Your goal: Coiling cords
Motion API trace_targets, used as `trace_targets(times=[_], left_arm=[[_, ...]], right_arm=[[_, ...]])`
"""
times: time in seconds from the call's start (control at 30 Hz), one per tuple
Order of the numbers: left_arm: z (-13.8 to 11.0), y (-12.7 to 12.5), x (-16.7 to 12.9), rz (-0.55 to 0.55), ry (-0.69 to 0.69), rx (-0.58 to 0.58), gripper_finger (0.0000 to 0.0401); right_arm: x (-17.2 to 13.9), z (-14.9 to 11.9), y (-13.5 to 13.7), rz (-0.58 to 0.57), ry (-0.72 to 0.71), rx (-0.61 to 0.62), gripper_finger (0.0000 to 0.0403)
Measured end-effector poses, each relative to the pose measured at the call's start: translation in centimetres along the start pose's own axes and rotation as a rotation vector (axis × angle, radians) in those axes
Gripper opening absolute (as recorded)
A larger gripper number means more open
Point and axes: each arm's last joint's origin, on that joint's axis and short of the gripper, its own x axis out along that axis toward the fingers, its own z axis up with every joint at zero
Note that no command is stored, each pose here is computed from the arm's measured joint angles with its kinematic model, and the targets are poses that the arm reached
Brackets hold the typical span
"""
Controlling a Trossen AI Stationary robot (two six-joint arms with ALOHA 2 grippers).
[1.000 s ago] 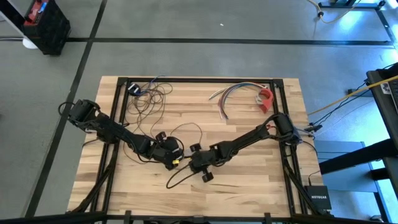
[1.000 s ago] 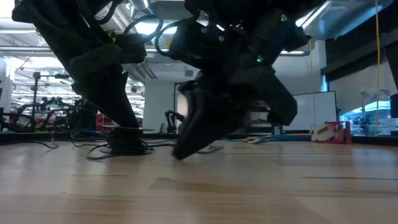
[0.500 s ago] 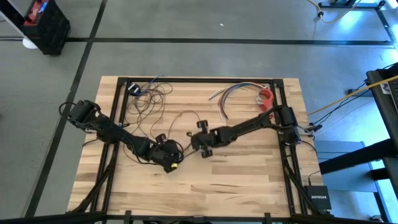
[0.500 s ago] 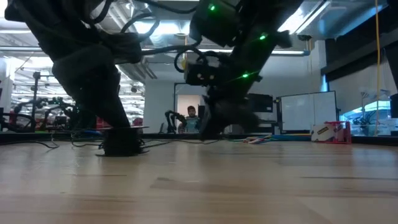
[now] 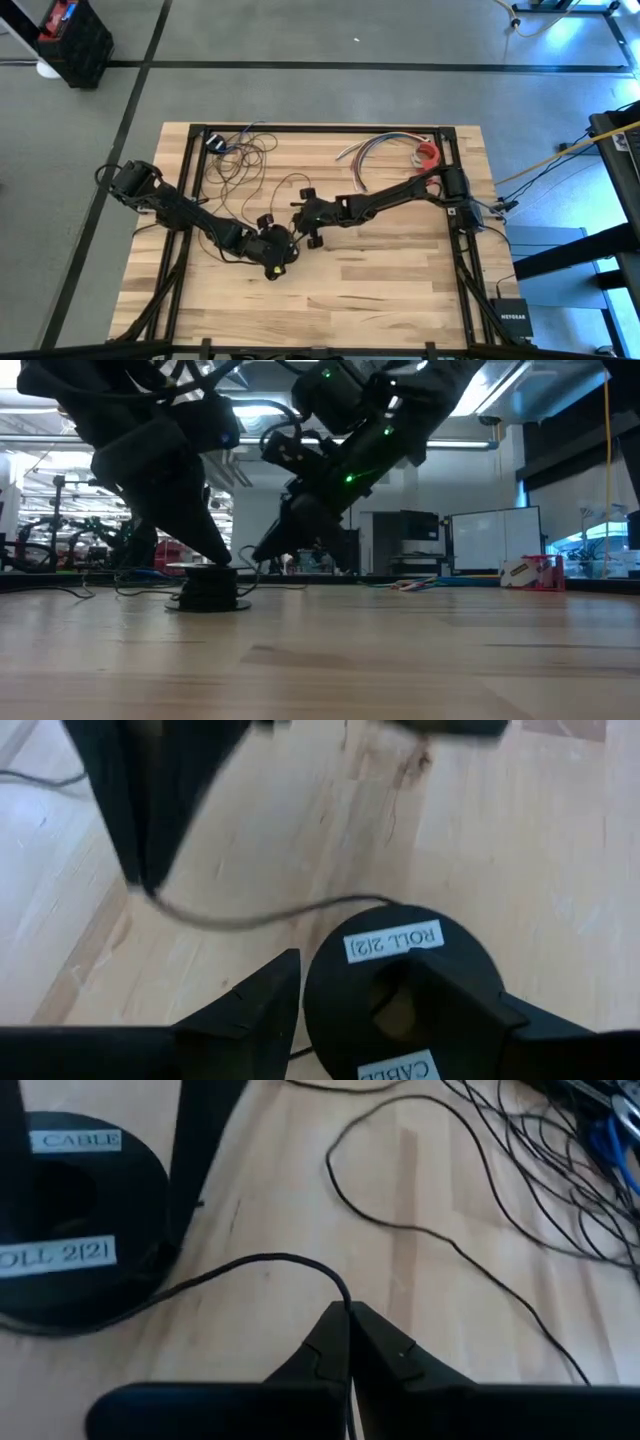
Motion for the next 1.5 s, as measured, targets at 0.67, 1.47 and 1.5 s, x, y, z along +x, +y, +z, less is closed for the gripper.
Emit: trace_targets(times=[0.67,1.47,1.5], left_arm=[[1.4,-0.3,-0.4,-0.006,0.001,0.147,0.0180],[2.0,2.9,0.3,0.163,0.183,1.066,0.0178],[2.0,3.0,0.3,0.165,0.186,1.078,0.0175]], right_arm=[[1.5,-0.8,-1.5,-0.015,-0.075,0.015,0.0014],[1.5,-0.7,-1.4,0.021,-0.094,-0.017,0.0014],[1.5,-0.7,-1.3,0.032,-0.098,-0.018,0.0014]])
